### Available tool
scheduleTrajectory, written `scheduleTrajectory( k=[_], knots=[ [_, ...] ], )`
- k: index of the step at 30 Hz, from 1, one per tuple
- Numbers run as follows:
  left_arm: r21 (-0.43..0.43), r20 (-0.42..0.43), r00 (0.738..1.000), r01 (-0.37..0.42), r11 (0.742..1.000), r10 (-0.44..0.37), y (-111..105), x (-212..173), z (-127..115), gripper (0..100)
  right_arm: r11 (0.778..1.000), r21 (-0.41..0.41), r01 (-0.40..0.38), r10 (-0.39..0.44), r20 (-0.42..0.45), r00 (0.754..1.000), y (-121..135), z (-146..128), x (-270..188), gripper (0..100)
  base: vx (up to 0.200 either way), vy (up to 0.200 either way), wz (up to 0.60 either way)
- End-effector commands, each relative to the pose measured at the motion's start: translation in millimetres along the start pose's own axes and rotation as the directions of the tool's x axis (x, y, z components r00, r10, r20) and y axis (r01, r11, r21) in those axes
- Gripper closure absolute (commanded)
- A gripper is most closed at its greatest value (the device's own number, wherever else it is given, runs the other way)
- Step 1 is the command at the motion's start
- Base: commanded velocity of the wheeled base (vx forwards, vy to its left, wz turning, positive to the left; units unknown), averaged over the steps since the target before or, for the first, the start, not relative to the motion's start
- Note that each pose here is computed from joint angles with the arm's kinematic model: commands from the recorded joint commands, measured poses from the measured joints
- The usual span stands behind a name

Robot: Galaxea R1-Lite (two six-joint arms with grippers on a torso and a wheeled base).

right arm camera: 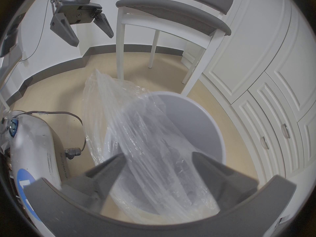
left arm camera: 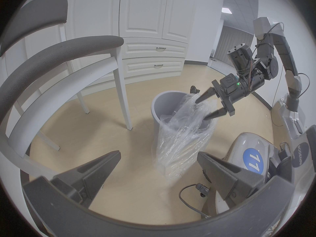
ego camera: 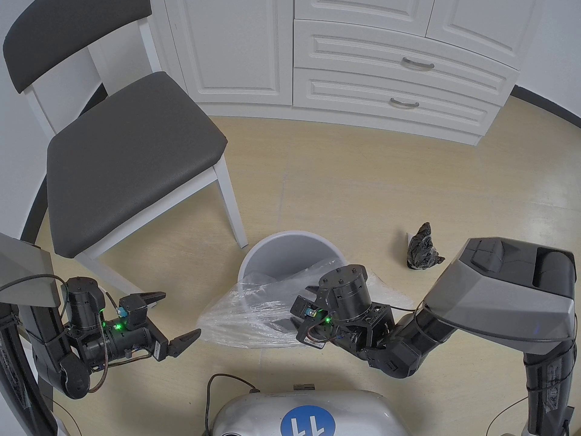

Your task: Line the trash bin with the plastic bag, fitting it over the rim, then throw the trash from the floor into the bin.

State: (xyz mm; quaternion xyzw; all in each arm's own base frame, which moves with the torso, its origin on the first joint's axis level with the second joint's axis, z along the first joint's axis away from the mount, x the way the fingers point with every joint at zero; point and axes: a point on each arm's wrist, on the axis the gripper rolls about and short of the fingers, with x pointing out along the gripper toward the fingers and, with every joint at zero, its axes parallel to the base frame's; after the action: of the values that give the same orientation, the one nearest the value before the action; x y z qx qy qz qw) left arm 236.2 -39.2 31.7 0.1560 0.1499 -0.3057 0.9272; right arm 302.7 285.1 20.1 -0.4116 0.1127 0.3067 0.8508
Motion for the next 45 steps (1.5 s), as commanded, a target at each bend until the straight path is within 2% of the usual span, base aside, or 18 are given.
scheduleTrajectory(
  k=[1, 7, 13, 14, 18, 23, 24, 26, 28, 29, 30, 33, 34, 36, 38, 39, 42, 45],
  knots=[
    [0.002, 0.002, 1.000, -0.003, 1.000, 0.003, 0, 0, 1, 0, 1.000, 0.006, -0.009, 0.009, 0.004, 1.000, 1, -2, 3, 100, 0.000, 0.000, 0.00],
    [0.001, 0.005, 1.000, -0.004, 1.000, 0.004, 1, 1, 1, 0, 0.997, 0.062, 0.044, -0.050, 0.087, 0.995, -22, 24, -1, 100, 0.000, 0.000, 0.00],
    [0.004, 0.010, 1.000, -0.006, 1.000, 0.006, 1, 2, 2, 0, 0.991, 0.107, 0.083, -0.096, 0.117, 0.989, -35, 33, 4, 100, 0.000, 0.000, 0.00],
    [0.005, 0.011, 1.000, -0.007, 1.000, 0.007, 2, 3, 2, 0, 0.981, 0.164, 0.108, -0.131, 0.137, 0.982, -39, 41, 15, 100, 0.000, 0.000, 0.00],
    [0.004, 0.008, 1.000, -0.006, 1.000, 0.006, 2, 3, 1, 0, 0.961, 0.219, 0.168, -0.203, 0.150, 0.968, -47, 50, 31, 100, 0.000, 0.000, 0.00],
    [0.004, 0.012, 1.000, -0.007, 1.000, 0.007, 2, 4, 2, 0, 0.917, 0.303, 0.261, -0.312, 0.134, 0.941, -57, 56, 52, 100, 0.000, 0.000, 0.00],
    [0.004, 0.012, 1.000, -0.007, 1.000, 0.007, 2, 4, 2, 0, 0.917, 0.303, 0.261, -0.312, 0.134, 0.941, -57, 56, 52, 100, 0.000, 0.000, 0.00],
    [0.004, 0.011, 1.000, -0.006, 1.000, 0.005, 2, 5, 2, 0, 0.884, 0.340, 0.322, -0.377, 0.111, 0.919, -62, 57, 66, 100, 0.000, 0.000, 0.00],
    [0.004, 0.011, 1.000, -0.006, 1.000, 0.005, 2, 5, 2, 0, 0.860, 0.363, 0.359, -0.419, 0.100, 0.903, -63, 58, 75, 100, 0.000, 0.000, 0.00],
    [0.004, 0.011, 1.000, -0.006, 1.000, 0.005, 2, 5, 2, 0, 0.857, 0.366, 0.361, -0.422, 0.099, 0.901, -64, 58, 76, 100, 0.000, 0.000, 0.00],
    [0.004, 0.011, 1.000, -0.006, 1.000, 0.005, 2, 5, 2, 0, 0.837, 0.393, 0.380, -0.452, 0.104, 0.886, -65, 60, 85, 100, 0.000, 0.000, 0.00],
    [0.003, 0.010, 1.000, -0.005, 1.000, 0.005, 2, 5, 1, 0, 0.809, 0.433, 0.399, -0.491, 0.123, 0.862, -67, 65, 97, 100, 0.000, 0.000, 0.00],
    [0.003, 0.010, 1.000, -0.005, 1.000, 0.005, 2, 5, 1, 0, 0.807, 0.434, 0.401, -0.494, 0.124, 0.861, -67, 65, 97, 100, 0.000, 0.000, 0.00],
    [0.002, 0.007, 1.000, -0.004, 1.000, 0.004, 2, 5, 1, 0, 0.778, 0.467, 0.421, -0.536, 0.143, 0.832, -69, 70, 107, 100, 0.000, 0.000, 0.00],
    [0.002, 0.005, 1.000, -0.003, 1.000, 0.003, 2, 6, 0, 0, 0.771, 0.472, 0.428, -0.546, 0.144, 0.825, -68, 68, 113, 100, 0.000, 0.000, 0.00],
    [0.002, 0.005, 1.000, -0.003, 1.000, 0.003, 2, 6, 0, 0, 0.776, 0.464, 0.427, -0.538, 0.134, 0.832, -62, 61, 119, 100, 0.000, 0.000, 0.00],
    [0.003, 0.005, 1.000, -0.001, 1.000, 0.001, 2, 6, 0, 0, 0.774, 0.468, 0.427, -0.540, 0.137, 0.830, -61, 60, 120, 100, 0.000, 0.000, 0.00],
    [0.005, 0.006, 1.000, 0.003, 1.000, -0.003, 1, 6, 1, 0, 0.764, 0.481, 0.431, -0.557, 0.153, 0.816, -63, 62, 118, 100, 0.000, 0.000, 0.00]
  ],
)
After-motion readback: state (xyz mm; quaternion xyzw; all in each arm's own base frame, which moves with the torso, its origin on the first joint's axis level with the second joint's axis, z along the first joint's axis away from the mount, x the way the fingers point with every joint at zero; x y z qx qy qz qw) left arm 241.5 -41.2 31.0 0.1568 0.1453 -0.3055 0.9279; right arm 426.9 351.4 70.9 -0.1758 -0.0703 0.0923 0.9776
